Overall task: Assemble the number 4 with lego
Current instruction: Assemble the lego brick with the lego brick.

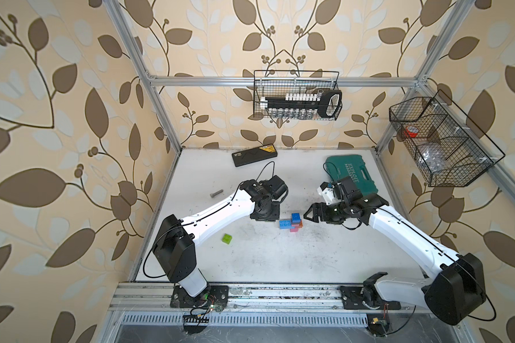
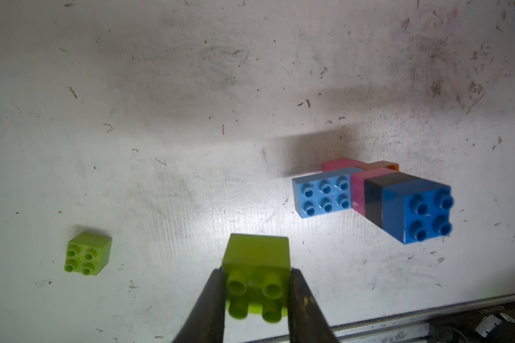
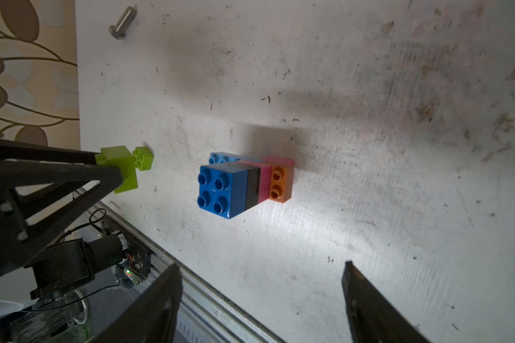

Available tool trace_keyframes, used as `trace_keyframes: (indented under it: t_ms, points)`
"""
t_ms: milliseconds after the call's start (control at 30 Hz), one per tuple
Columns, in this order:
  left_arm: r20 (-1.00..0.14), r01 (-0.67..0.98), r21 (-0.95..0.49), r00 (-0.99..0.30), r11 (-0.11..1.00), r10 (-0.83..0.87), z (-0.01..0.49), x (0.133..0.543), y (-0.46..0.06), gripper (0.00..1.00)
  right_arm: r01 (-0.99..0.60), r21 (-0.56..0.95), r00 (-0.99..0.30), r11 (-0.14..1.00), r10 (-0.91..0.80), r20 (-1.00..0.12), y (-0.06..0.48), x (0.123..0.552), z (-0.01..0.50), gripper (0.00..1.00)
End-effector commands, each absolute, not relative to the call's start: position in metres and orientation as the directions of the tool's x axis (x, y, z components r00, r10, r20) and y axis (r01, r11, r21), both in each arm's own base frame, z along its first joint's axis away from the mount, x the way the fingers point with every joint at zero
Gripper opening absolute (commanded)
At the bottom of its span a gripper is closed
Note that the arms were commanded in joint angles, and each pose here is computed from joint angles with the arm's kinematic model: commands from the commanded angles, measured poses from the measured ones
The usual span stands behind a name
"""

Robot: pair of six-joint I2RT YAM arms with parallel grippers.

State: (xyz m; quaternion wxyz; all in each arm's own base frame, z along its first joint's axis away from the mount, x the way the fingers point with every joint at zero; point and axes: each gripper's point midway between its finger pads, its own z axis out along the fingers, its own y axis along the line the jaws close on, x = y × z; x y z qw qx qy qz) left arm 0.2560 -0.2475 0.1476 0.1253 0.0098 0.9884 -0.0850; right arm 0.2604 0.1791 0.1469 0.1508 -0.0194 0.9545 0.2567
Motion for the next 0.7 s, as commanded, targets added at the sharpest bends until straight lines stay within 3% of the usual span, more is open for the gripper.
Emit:
trace_keyframes:
  t_ms: [0, 333, 667]
  points:
    - [-0.229, -0.012, -0.2, -0.972, 0.98, -0.059, 0.154, 0.253, -0.257, 0.0, -0.126, 0.513, -0.953, 0.849, 0.041, -0.3, 0.187, 0.269, 0.142, 0.73]
    - [-0.209, 0.011, -0.232, -0.977, 0.973, -0.038, 0.155, 0.253, -0.285, 0.0, -0.108, 0.516, -0.957, 0.85, 0.053, -0.287, 0.195, 0.283, 0.136, 0.6]
    - [-0.201, 0.017, -0.24, -0.979, 0.971, -0.033, 0.151, 0.257, -0.294, 0.0, -0.138, 0.5, -0.954, 0.855, 0.021, -0.298, 0.21, 0.286, 0.138, 0.58]
